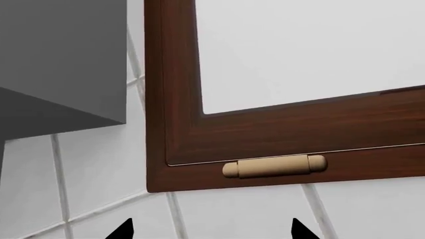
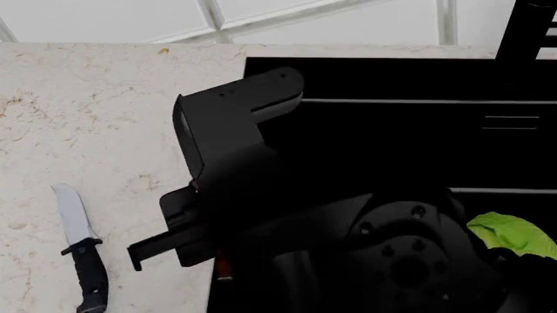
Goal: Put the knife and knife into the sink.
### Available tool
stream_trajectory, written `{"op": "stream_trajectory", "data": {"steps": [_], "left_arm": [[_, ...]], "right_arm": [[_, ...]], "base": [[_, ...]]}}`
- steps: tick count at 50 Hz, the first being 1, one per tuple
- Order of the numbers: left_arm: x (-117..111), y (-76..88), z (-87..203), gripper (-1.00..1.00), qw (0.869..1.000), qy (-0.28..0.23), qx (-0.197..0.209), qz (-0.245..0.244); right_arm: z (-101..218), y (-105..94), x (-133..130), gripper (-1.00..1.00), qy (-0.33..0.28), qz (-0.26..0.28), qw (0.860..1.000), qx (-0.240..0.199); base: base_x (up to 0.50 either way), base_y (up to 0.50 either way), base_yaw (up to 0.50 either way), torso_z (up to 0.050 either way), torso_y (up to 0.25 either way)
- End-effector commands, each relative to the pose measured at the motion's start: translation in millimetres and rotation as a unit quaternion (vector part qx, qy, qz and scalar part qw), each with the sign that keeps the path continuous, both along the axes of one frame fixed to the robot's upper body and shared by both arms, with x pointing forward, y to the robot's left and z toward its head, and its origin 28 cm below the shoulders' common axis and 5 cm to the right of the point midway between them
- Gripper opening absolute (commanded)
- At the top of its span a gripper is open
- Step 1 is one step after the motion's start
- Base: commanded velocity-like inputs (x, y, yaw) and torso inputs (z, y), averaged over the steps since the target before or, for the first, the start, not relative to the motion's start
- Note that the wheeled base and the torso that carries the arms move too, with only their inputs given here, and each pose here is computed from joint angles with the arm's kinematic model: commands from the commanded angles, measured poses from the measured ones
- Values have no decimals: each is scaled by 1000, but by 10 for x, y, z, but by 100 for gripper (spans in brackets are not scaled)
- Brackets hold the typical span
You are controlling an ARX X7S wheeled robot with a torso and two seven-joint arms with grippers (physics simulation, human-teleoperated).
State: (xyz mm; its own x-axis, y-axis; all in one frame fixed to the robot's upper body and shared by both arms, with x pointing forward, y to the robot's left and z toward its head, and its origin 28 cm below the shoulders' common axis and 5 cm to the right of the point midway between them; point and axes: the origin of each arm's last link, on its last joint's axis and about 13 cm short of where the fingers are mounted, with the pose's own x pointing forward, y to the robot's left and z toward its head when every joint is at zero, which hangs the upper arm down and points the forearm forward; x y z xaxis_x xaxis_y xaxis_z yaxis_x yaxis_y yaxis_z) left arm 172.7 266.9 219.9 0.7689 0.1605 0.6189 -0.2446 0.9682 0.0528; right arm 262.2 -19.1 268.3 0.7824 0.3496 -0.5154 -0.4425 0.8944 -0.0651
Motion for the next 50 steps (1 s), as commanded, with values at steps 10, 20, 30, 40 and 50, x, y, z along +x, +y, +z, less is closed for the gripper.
{"op": "stream_trajectory", "data": {"steps": [10, 20, 30, 40, 50], "left_arm": [[22, -12, 3, 100, 1000, -1, 3, -3], [50, -21, 0, 100, 1000, 1, 3, -6], [51, -37, 10, 100, 1000, 0, 4, -7], [57, -36, 9, 100, 1000, 2, 3, -6], [48, -20, -2, 100, 1000, 1, 1, -6]], "right_arm": [[40, -462, -26, -100, -28, -109, 994, 5], [-40, -625, -15, -100, -21, -151, 988, 2], [-155, -775, 31, -100, -10, -190, 982, 3], [-264, -849, 88, -100, 0, -210, 978, 5], [-329, -855, 138, -100, 7, -216, 976, -2]], "base": [[0, 0, 0, 0, 2], [0, 0, 0, 0, 0], [0, 0, 0, 0, 1], [0, 0, 0, 2, 1], [0, 0, 0, 0, 2]]}}
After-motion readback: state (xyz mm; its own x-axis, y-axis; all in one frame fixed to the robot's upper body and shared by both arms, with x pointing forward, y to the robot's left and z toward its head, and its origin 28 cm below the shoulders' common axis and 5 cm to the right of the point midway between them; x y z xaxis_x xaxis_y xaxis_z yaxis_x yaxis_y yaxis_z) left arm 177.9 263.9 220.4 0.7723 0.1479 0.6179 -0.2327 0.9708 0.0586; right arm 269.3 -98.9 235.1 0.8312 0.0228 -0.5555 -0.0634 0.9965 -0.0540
